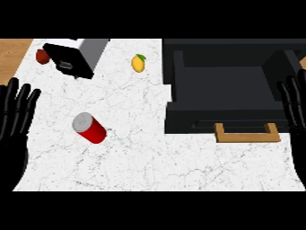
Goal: Pick up the can, place it into the drawer and close the drawer
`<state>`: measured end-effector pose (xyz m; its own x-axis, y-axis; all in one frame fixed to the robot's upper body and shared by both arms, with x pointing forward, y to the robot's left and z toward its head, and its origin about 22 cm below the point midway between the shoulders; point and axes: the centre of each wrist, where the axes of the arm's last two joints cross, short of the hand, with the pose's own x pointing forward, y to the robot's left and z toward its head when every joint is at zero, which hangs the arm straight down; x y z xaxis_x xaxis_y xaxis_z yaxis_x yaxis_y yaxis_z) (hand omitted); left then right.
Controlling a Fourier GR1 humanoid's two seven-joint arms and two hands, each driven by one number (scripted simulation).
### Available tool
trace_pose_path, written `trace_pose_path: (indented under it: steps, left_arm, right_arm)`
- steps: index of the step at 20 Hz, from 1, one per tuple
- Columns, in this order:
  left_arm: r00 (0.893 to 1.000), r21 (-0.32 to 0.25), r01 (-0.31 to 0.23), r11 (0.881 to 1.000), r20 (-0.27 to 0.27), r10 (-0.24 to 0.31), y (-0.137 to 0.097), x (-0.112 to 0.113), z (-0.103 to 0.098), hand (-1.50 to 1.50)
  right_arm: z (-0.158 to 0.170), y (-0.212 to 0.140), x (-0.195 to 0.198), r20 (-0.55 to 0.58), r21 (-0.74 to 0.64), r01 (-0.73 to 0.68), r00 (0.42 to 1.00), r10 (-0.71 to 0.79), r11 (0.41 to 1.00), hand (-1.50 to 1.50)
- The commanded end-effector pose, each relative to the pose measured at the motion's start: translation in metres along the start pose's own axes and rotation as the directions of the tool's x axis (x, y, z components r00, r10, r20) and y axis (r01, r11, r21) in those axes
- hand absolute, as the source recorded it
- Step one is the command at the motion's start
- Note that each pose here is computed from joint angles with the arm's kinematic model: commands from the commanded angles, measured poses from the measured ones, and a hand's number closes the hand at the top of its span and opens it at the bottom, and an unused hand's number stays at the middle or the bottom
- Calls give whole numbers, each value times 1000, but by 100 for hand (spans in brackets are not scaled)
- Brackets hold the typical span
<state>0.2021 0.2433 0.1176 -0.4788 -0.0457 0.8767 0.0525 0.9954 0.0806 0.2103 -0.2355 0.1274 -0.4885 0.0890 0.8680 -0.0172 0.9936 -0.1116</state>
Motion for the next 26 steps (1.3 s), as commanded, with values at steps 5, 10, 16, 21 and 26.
trace_pose_path:
  steps: [5,10,16,21,26]
  left_arm:
    - [999,120,9,993,-53,-2,-6,2,-37,-150]
    - [899,225,114,968,-438,-4,-3,-22,-18,-150]
    - [888,208,125,970,-460,-15,-7,23,-11,-150]
    - [891,220,122,968,-455,-9,7,49,-7,-150]
    - [884,231,114,966,-468,8,17,61,9,-150]
  right_arm:
    - [14,1,17,1,29,37,999,-37,999,-150]
    - [32,-18,-21,-300,-200,-51,954,-11,979,-150]
    - [40,-56,-20,-296,-232,-45,955,-26,972,-150]
    - [79,-57,1,-291,-215,-39,956,-26,976,-150]
    - [81,-92,-10,-284,-231,-42,959,-26,972,-150]
